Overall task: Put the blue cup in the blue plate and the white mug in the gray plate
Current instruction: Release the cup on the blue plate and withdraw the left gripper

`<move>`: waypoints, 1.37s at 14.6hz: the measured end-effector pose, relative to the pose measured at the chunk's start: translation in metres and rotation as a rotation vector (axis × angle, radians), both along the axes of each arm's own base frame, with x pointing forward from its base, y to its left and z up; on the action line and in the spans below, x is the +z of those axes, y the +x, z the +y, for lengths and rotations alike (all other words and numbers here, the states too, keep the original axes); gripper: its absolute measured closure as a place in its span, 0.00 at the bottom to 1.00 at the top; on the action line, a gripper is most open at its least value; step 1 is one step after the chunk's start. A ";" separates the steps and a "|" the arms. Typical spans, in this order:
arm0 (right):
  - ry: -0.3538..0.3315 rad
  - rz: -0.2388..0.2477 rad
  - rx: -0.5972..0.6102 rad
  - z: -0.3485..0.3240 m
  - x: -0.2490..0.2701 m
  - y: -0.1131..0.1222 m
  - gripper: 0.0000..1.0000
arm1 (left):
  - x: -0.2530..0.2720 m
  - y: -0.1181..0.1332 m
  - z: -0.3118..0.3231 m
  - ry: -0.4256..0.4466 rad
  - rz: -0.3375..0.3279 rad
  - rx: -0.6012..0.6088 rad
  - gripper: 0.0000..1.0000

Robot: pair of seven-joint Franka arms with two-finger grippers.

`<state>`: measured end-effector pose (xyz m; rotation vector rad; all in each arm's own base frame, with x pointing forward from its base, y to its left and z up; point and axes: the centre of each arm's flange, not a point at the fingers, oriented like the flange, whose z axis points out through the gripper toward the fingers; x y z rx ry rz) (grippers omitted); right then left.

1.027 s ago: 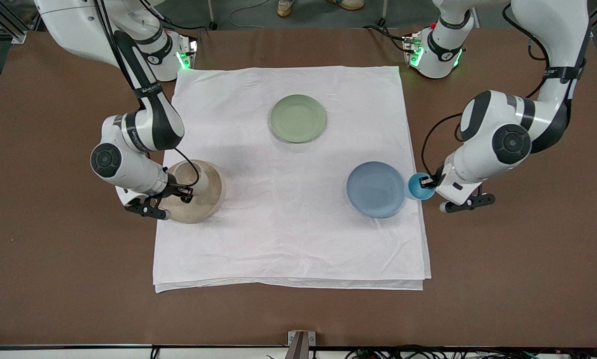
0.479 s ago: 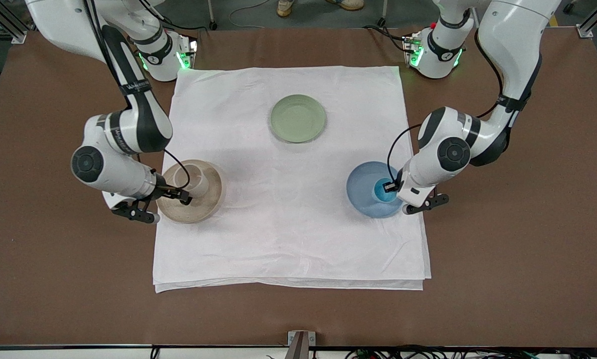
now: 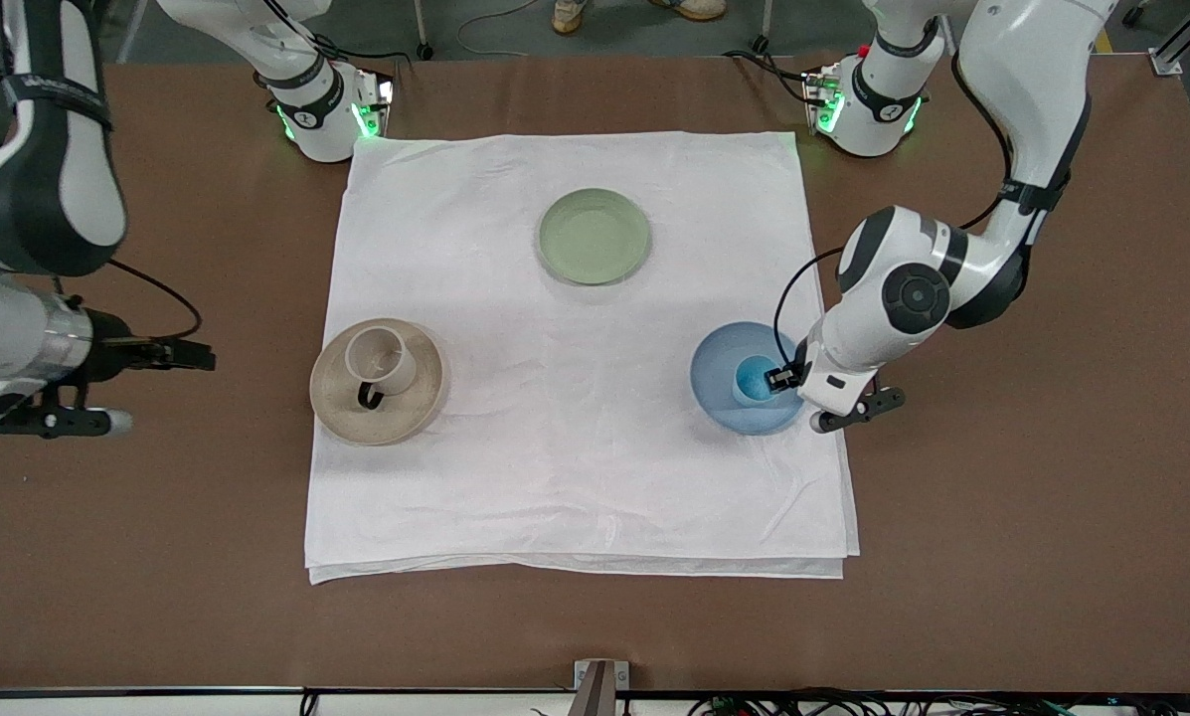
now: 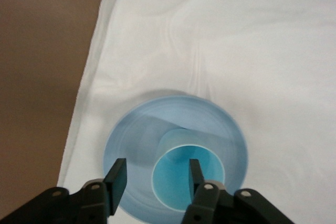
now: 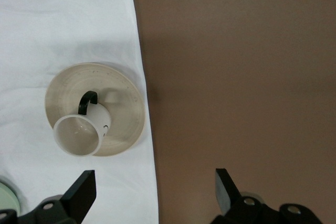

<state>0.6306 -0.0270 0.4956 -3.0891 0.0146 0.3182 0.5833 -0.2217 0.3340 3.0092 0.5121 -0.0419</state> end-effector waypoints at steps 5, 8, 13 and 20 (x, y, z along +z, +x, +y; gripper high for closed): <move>-0.042 -0.034 -0.007 -0.031 0.047 -0.001 0.00 | 0.178 0.019 0.059 0.111 -0.085 -0.111 0.00; -0.042 -0.076 -0.044 -0.053 0.075 -0.002 0.00 | 0.243 0.021 0.104 0.145 -0.074 -0.165 0.00; -0.011 0.014 -0.040 -0.048 0.086 -0.021 0.00 | 0.303 -0.013 0.142 0.175 -0.035 -0.252 0.00; -0.019 -0.057 -0.011 -0.016 0.125 -0.080 0.00 | 0.338 -0.071 0.164 0.117 -0.018 -0.326 0.00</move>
